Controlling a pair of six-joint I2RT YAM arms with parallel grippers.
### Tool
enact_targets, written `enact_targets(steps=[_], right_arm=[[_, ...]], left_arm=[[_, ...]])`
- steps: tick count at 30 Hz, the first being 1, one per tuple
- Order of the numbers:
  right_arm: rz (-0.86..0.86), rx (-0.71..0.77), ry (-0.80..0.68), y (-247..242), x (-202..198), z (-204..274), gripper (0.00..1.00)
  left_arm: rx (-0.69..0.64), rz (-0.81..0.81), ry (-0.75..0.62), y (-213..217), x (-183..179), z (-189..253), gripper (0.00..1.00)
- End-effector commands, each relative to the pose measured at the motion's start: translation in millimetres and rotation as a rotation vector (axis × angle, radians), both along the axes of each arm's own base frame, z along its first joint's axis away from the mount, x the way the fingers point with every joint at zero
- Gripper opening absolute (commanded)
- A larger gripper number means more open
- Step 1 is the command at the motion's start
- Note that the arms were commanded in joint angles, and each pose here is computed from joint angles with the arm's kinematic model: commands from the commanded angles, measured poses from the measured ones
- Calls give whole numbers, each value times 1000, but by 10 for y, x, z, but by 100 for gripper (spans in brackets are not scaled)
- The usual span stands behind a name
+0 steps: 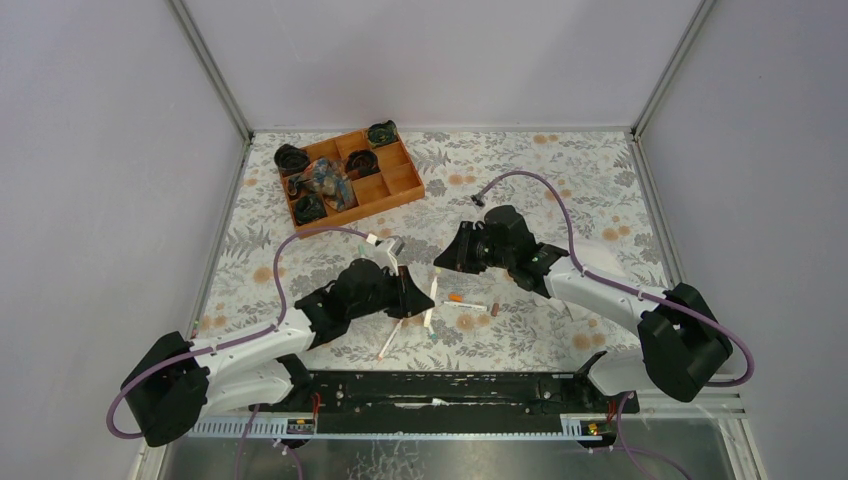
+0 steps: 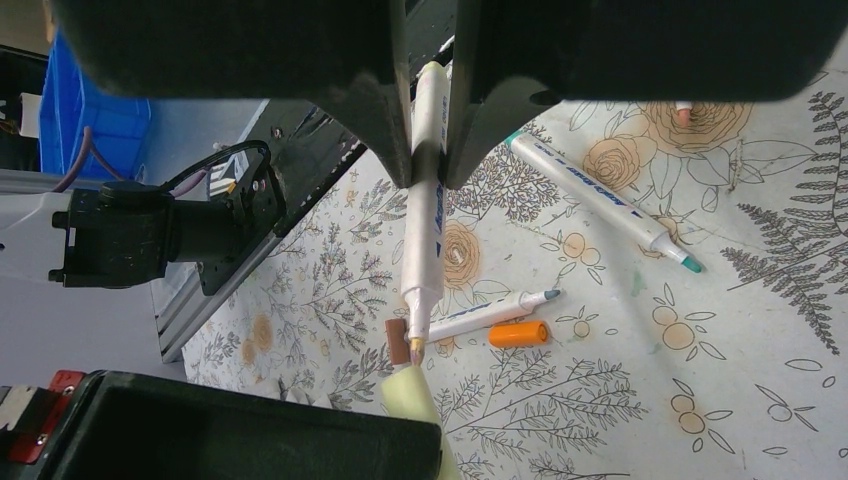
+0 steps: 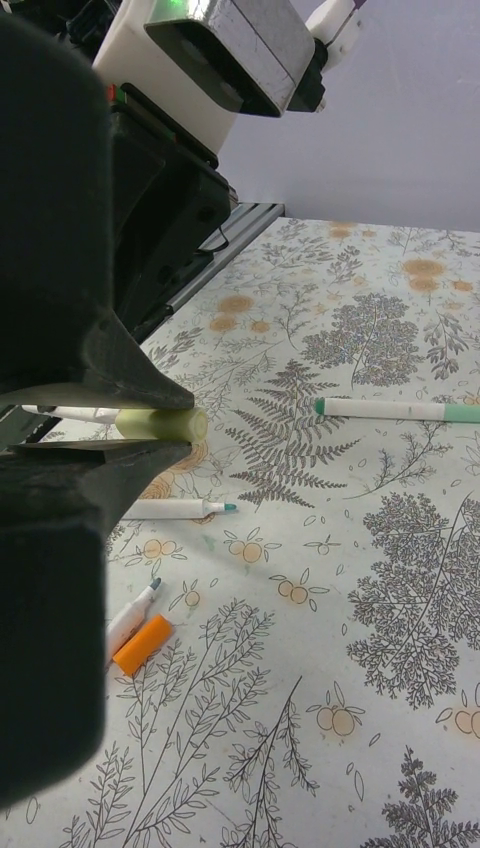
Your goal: Insert the pens into the pen caps
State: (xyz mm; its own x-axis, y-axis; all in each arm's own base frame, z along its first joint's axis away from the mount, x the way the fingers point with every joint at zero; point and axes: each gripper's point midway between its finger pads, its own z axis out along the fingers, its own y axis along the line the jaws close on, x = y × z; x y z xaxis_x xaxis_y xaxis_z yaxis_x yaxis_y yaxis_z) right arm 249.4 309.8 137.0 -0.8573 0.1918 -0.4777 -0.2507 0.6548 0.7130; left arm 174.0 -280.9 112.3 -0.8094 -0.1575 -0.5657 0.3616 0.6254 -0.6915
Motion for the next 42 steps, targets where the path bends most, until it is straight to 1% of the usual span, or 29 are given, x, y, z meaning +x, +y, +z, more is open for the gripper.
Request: enact_targets(steps=[1,17,29,42], right_arm=[[25,31,-14,80,-54,63,0],[10,34,-29,120,-4,82,0],[0,44,-42,149,50,150,0],[17,51,-41,127,-18,146,0]], left_arm=[[-62,26,-60,-77,134,229,0],[-72,14,-50,-89,105,224,0],[-81,24,-11,-67,54,147,0],[-89,83,-2,-82,167,194,0]])
